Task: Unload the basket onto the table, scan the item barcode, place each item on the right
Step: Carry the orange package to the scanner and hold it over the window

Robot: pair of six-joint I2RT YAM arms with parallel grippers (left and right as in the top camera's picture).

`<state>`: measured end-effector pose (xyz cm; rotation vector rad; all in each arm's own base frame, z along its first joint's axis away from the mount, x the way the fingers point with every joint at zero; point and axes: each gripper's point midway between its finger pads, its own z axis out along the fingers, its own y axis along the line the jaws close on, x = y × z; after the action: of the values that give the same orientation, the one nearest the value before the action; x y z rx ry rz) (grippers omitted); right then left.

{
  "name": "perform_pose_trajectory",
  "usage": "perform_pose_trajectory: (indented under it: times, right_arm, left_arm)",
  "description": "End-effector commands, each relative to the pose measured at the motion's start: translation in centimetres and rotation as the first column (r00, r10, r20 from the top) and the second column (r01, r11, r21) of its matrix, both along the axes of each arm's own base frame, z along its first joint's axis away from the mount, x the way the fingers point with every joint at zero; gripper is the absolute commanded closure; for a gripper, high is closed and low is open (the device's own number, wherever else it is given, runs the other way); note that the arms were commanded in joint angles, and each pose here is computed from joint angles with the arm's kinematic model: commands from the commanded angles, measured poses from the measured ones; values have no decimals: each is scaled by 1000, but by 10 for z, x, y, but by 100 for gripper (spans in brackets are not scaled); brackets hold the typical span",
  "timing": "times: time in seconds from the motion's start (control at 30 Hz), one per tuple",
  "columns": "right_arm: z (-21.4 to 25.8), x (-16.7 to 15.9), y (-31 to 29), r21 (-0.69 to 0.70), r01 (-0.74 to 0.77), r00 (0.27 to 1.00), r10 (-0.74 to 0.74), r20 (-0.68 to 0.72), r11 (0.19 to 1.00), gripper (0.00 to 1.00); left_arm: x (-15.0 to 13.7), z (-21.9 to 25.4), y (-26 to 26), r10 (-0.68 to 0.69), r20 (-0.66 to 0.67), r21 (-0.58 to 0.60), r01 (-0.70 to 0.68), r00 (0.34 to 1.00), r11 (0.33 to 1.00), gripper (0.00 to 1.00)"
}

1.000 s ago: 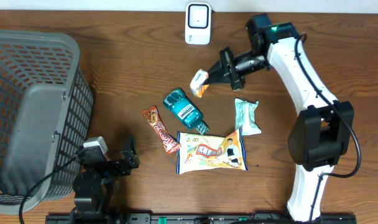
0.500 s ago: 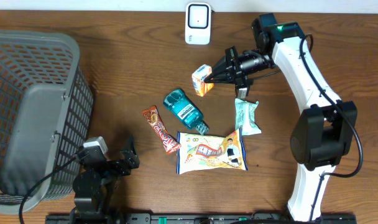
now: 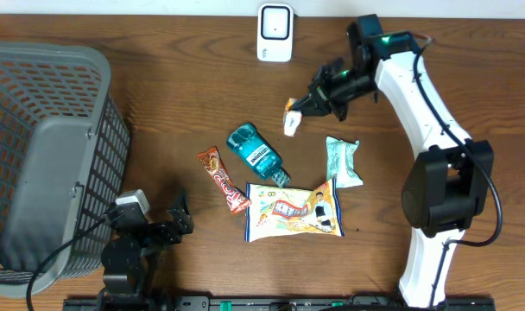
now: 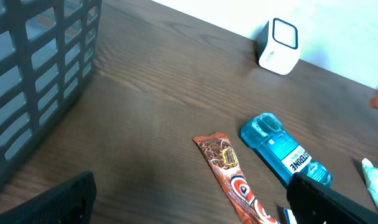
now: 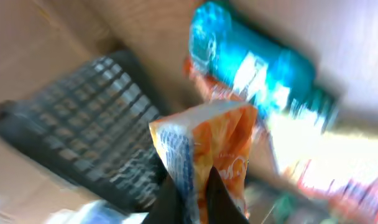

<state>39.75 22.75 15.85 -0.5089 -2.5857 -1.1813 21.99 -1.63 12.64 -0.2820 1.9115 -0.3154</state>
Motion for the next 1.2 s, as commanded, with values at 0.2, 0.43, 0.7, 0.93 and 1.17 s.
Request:
perform_pose_trajectory:
  times: [0.2, 0.43, 0.7, 0.93, 1.17]
  right_arm:
    - [-26, 56, 11, -341, -167, 783, 334, 525, 925, 99]
    - [6, 130, 17, -208, 54, 679, 117, 724, 977, 99]
    - [-6, 206, 20, 17, 231, 607, -158, 779, 973, 99]
    - [-14, 251, 33, 96, 250, 586, -229, 777, 964, 99]
    - [-18, 264, 28, 80, 307, 590, -256, 766, 948, 99]
  left_arm:
    - [0, -2, -1, -3, -4, -12, 3, 1000, 1000, 2]
    - [0, -2, -1, -3, -4, -12, 3, 1000, 1000, 2]
    - [0, -2, -1, -3, -4, -12, 3, 1000, 1000, 2]
    - [0, -2, -1, -3, -4, -12, 3, 1000, 1000, 2]
    - [0, -2, -1, -3, -4, -12, 3, 1000, 1000, 2]
